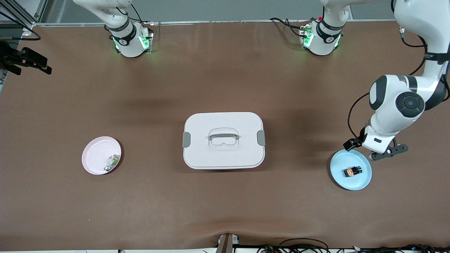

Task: Transfer orange switch to right arm and place
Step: 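Lower the left gripper over the orange switch on the blue plate, then close the left gripper on the orange switch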

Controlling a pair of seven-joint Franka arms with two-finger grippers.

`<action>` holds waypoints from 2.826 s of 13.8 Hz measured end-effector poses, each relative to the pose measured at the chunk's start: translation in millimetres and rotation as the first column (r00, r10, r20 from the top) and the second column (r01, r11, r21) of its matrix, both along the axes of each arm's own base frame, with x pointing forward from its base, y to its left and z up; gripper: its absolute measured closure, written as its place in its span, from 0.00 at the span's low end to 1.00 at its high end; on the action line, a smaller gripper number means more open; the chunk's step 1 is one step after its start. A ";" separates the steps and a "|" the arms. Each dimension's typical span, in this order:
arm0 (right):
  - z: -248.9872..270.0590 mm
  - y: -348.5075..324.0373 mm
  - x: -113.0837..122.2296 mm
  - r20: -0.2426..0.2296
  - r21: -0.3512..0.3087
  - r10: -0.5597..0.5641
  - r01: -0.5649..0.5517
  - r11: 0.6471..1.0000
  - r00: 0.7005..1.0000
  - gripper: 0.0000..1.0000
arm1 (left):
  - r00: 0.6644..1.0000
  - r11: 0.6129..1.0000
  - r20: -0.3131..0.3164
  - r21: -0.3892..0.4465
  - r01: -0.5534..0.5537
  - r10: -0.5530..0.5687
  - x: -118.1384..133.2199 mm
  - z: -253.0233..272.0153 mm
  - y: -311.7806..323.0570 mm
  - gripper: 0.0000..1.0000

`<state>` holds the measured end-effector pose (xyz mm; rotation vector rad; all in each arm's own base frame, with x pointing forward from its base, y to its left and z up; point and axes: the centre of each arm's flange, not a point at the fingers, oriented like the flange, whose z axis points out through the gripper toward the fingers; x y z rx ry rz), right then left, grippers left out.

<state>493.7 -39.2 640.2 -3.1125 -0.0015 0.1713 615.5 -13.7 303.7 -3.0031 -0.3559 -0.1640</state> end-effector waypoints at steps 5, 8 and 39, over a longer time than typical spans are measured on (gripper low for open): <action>0.1 0.0 0.1 0.000 0.000 0.000 0.000 1.000 1.000 0.00 | 0.998 0.998 0.014 0.012 0.058 -0.058 28.6 -12.9 10.1 0.00; 0.2 0.0 0.2 0.001 0.000 0.000 0.000 1.000 1.000 0.00 | 0.999 0.999 0.011 0.004 0.053 -0.053 46.1 -29.3 21.4 0.00; 2.8 -4.0 4.0 0.008 -0.002 -0.007 0.007 1.000 1.000 0.00 | 0.994 0.994 -0.041 -0.025 0.103 -0.104 79.9 -107.3 27.8 0.00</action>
